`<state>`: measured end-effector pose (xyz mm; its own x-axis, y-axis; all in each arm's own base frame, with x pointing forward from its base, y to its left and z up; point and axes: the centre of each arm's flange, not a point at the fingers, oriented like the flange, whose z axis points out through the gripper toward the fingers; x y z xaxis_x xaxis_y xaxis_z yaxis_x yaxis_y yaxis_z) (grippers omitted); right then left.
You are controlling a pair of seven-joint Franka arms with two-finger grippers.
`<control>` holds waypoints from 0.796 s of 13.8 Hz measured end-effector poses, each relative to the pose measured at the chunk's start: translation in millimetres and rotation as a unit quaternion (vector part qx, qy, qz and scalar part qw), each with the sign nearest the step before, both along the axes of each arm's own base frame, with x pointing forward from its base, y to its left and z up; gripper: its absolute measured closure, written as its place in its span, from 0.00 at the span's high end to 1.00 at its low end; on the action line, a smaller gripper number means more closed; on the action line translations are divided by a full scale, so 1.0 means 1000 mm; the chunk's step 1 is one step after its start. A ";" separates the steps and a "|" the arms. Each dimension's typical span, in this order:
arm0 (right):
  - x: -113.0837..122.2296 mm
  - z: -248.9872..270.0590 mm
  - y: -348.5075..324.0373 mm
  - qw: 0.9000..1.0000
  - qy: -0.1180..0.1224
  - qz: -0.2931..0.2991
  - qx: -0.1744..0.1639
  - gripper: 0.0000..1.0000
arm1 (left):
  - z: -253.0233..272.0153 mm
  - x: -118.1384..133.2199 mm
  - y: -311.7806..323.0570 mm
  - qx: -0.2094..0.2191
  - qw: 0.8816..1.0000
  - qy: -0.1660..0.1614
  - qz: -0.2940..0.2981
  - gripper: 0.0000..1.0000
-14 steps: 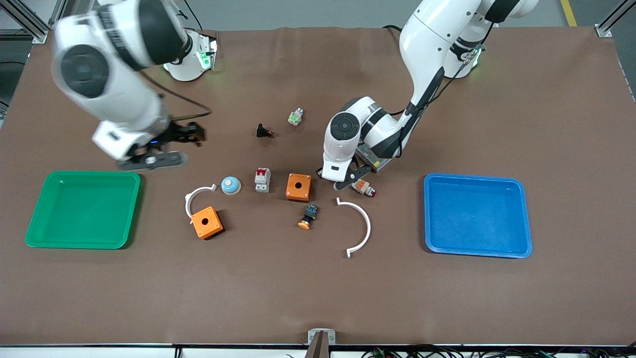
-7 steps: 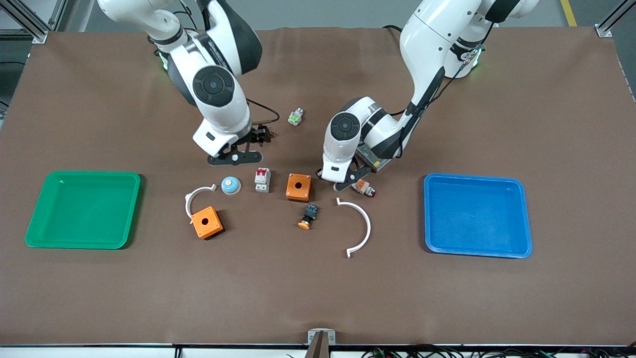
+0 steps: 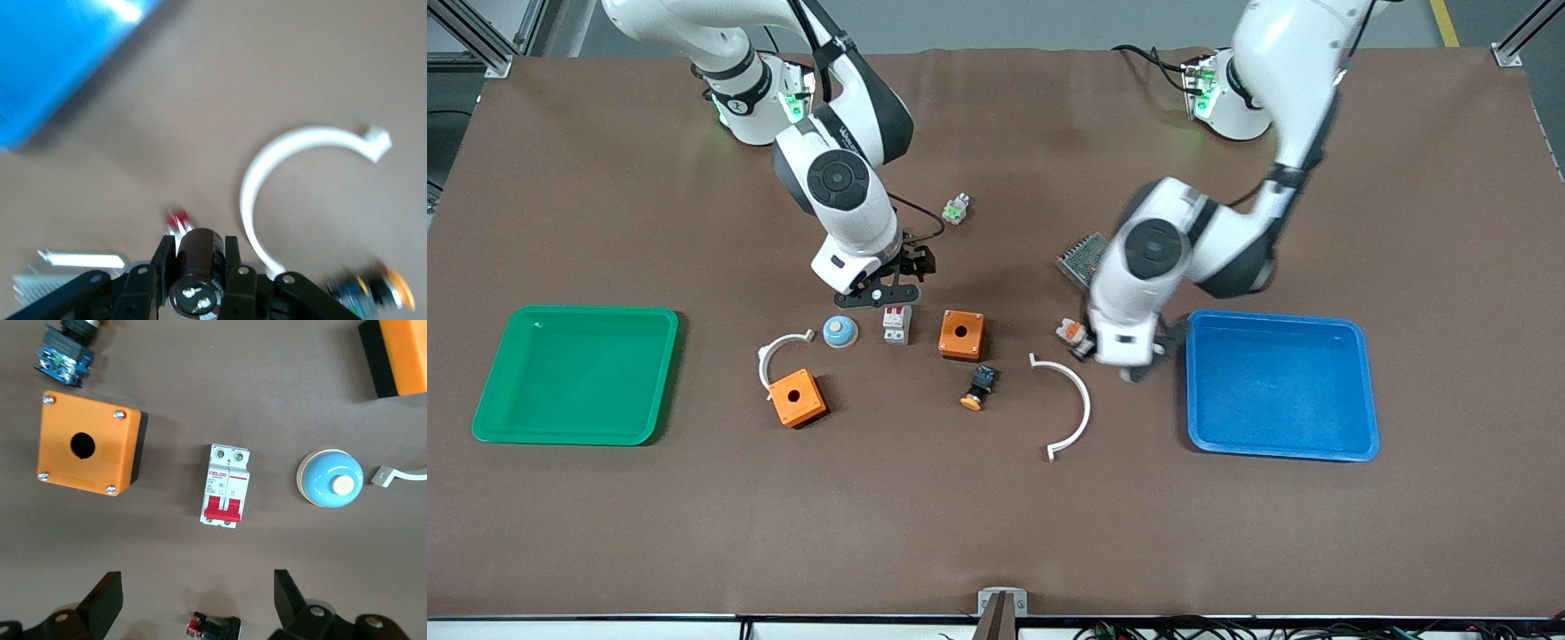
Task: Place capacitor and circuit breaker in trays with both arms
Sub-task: 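Carry the capacitor into the blue tray while the right gripper grasps the breaker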
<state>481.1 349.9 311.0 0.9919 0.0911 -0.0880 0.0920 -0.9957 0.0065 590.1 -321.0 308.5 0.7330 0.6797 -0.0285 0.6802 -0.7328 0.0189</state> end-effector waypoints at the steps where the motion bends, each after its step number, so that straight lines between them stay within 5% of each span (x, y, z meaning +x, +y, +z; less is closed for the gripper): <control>1: 0.001 -0.006 0.000 1.000 0.000 -0.001 -0.001 1.00 | 0.000 0.014 0.035 0.004 1.000 0.006 -0.002 0.34; 6: 0.011 -0.043 -0.002 1.000 -0.010 -0.008 0.003 1.00 | -0.042 0.062 0.218 0.003 0.999 0.038 -0.033 0.34; 11: 0.019 -0.079 -0.009 1.000 -0.013 -0.017 0.001 1.00 | -0.081 0.065 0.307 -0.012 0.994 0.061 -0.089 0.34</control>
<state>500.2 341.0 232.0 0.9964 0.0580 -0.0624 0.0586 -0.9983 0.0067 655.5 -14.1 227.7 0.8315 0.5378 -0.1394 0.5383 -0.8419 -0.0373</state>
